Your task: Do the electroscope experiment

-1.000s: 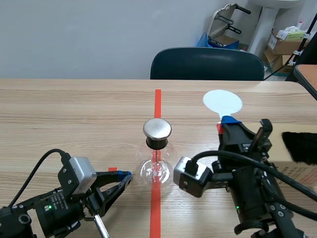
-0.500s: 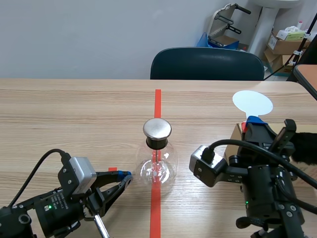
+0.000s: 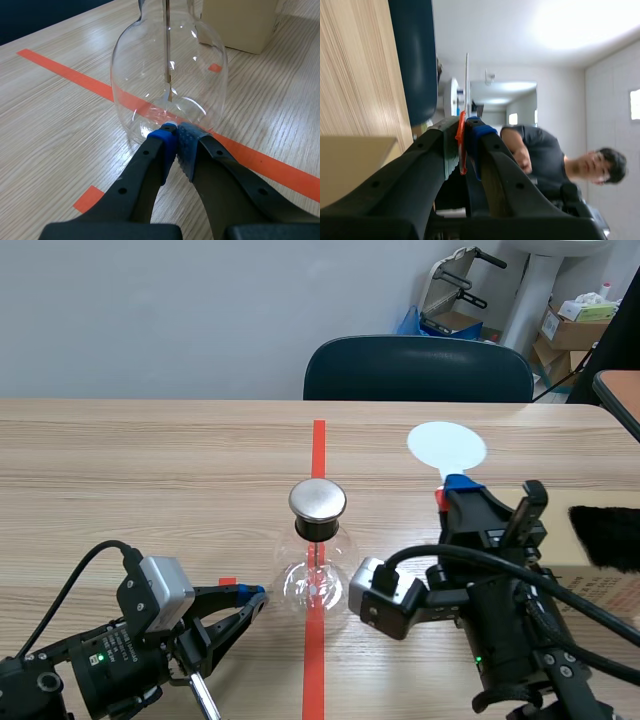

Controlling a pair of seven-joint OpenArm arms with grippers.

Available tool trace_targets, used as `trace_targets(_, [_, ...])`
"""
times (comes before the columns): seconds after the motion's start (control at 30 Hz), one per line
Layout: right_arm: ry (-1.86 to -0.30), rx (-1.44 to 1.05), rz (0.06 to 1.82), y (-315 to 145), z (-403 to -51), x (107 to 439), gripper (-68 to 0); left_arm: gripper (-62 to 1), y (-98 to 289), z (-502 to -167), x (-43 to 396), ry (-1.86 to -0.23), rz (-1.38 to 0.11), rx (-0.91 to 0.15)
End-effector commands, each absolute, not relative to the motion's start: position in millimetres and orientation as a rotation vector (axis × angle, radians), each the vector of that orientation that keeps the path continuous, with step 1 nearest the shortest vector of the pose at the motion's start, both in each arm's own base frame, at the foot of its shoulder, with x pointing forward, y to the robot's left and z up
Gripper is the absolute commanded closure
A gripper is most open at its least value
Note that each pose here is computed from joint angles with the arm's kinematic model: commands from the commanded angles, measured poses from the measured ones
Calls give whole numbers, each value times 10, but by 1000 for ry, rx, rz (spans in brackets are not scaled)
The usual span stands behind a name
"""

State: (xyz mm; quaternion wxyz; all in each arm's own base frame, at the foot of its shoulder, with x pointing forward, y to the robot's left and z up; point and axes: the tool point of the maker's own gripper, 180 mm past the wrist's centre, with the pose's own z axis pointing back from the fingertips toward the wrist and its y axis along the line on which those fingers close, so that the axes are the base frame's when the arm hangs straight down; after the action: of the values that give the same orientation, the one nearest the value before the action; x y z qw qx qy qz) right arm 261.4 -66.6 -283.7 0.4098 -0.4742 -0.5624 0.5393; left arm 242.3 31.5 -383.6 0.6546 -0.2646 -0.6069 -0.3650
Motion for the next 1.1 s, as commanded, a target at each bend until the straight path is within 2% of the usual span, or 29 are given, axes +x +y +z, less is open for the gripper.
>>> trace_targets(0.0, [-1462,-1198,1379,-618,-2768,2627,-15,-31,295,-3750,2450,-1409,-817,-614])
trace_targets(0.23, [-1623,-1062,1562,-224,-2799,2473,-15,-31,295,-3749,2450,-1410,-816,-614])
trace_targets(0.5, [-1740,-946,1697,43,-2828,2299,-15,-31,295,-3749,2450,-1410,-816,-614])
trace_targets(1.07, [-1789,-891,1755,147,-2843,2210,-15,-31,295,-3750,2450,-1409,-817,-614])
